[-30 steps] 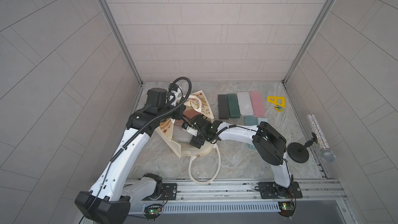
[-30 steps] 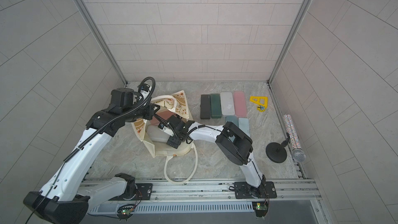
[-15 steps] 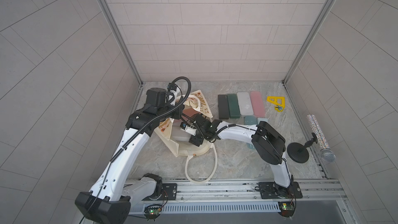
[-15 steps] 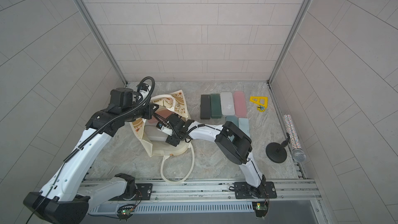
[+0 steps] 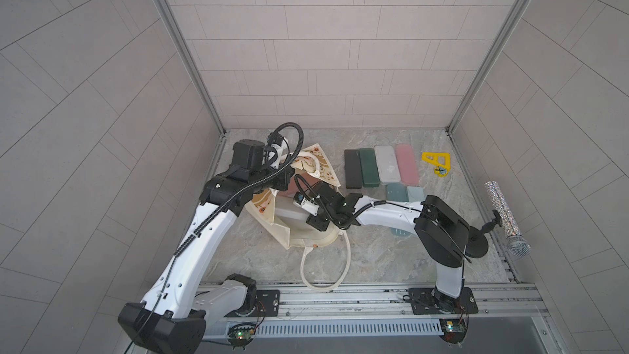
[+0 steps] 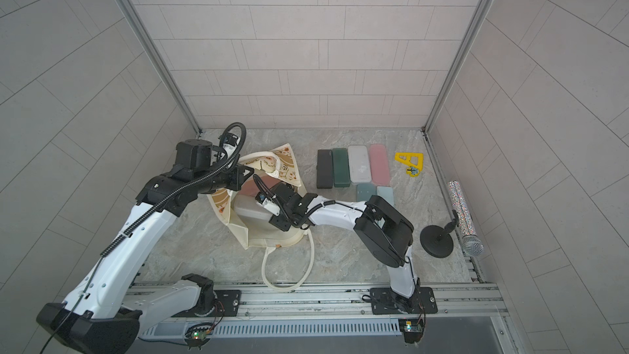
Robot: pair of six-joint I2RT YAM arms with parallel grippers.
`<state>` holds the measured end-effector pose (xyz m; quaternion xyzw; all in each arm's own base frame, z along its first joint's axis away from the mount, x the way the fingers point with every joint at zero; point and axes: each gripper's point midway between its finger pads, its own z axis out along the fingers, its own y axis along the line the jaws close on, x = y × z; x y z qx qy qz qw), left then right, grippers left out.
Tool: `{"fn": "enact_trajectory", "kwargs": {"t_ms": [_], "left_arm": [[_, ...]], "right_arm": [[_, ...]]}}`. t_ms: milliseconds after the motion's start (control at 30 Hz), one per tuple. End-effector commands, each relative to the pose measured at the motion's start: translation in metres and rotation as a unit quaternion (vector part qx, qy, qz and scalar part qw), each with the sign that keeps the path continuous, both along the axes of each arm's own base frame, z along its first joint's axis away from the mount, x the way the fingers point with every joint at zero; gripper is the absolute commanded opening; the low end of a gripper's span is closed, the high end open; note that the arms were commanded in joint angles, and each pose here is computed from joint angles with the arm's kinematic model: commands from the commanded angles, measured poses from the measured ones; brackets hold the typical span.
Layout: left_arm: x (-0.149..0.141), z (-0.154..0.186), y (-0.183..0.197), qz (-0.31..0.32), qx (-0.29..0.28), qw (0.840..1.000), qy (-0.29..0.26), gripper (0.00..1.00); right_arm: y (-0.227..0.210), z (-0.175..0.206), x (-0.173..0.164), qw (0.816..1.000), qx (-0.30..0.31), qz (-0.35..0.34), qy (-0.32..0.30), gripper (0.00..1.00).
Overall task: Take out the pencil case from the canvas bag
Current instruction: Pick up the pencil case from the canvas bag.
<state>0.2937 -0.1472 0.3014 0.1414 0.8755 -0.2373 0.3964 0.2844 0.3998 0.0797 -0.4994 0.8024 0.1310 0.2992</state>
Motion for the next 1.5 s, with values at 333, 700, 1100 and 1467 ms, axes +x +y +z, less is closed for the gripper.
{"fn": "enact_trajectory", "kwargs": {"t_ms": [333, 700, 1100, 1467], "left_arm": [[0.000, 0.036, -0.007, -0.012, -0.027, 0.998, -0.048, 0.00], [-0.001, 0.035, -0.007, -0.013, -0.029, 0.998, -0.047, 0.00], [-0.002, 0.036, -0.006, -0.012, -0.029, 0.998, -0.050, 0.00], [0.000, 0.034, 0.001, 0.007, -0.015, 0.999, -0.051, 0.00]], "right_arm": [[-0.027, 0.017, 0.000, 0.998, -0.017, -0.053, -0.041, 0.51], [-0.032, 0.022, 0.005, 0.996, -0.010, -0.071, -0.058, 0.51], [-0.026, 0.048, 0.010, 0.994, 0.016, -0.071, -0.082, 0.44], [-0.037, 0.070, 0.000, 0.992, 0.036, -0.094, -0.074, 0.43]]}}
